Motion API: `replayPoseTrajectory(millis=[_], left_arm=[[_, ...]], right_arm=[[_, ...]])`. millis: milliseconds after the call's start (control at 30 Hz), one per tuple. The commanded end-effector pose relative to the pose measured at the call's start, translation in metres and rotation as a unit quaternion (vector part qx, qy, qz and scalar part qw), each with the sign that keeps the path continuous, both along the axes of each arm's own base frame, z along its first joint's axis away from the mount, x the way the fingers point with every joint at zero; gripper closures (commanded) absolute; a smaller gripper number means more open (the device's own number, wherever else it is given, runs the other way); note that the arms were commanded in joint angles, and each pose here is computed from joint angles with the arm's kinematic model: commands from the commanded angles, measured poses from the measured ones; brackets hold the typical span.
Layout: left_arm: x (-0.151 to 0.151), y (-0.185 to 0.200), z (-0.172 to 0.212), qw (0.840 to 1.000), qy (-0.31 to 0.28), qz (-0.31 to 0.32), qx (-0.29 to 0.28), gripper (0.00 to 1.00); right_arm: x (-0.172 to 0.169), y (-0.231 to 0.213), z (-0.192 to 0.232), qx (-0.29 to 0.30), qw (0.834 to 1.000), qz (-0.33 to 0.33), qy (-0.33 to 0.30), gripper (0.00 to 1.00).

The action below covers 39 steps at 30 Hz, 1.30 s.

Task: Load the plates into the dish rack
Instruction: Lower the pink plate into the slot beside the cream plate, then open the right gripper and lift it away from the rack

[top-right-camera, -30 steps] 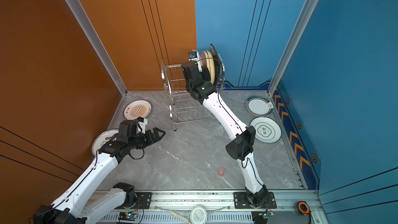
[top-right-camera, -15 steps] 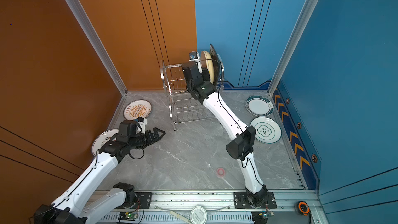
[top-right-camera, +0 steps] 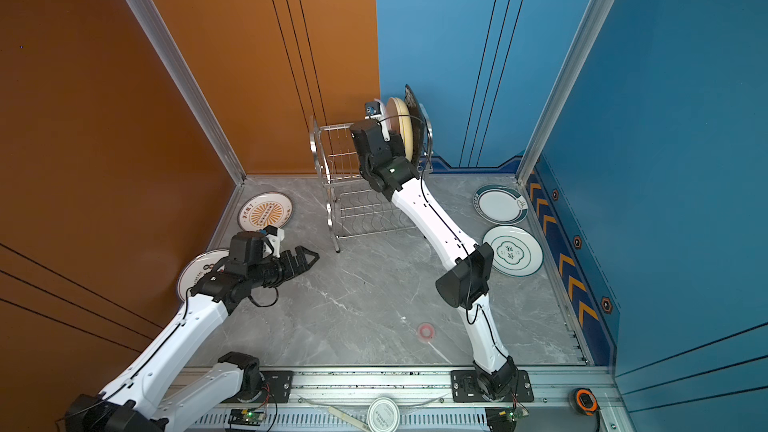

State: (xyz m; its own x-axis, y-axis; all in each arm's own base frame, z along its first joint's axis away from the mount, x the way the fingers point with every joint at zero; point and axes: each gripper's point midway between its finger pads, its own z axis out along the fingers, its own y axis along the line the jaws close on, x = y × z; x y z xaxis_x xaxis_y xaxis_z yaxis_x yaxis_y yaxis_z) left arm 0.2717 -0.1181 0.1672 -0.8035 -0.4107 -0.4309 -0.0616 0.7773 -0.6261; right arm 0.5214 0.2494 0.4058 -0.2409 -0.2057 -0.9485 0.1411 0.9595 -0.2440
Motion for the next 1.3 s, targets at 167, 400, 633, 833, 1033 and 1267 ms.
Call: replayPoseTrajectory(millis=[167,400,633,833,1033,1267], left_arm=[[-0.002,0.000,0.001,1.000,-0.001,-0.006,-0.001,0.02],[-0.002,0.000,0.003,1.000,-0.004,-0.004,0.001,0.02],[-0.001,0.000,0.005,1.000,-0.006,-0.004,0.002,0.02],[0.002,0.000,0.006,1.000,-0.006,-0.003,0.005,0.02],[0.005,-0.002,0.007,1.000,-0.006,-0.007,0.008,0.02],[0.005,-0.008,0.006,1.000,-0.011,-0.019,0.023,0.02]], right_arm=[[-0.021,-0.002,0.027,0.006,1.000,0.015,-0.010,0.64],[-0.036,0.010,0.033,0.008,0.999,0.029,-0.011,0.58],[-0.056,0.007,0.052,0.026,0.999,0.042,-0.021,0.51],[-0.075,0.005,0.062,0.036,0.998,0.052,-0.018,0.49],[-0.101,-0.007,0.058,0.071,0.995,0.065,-0.002,0.48],[-0.136,-0.039,0.040,0.115,0.991,0.068,0.028,0.47]])
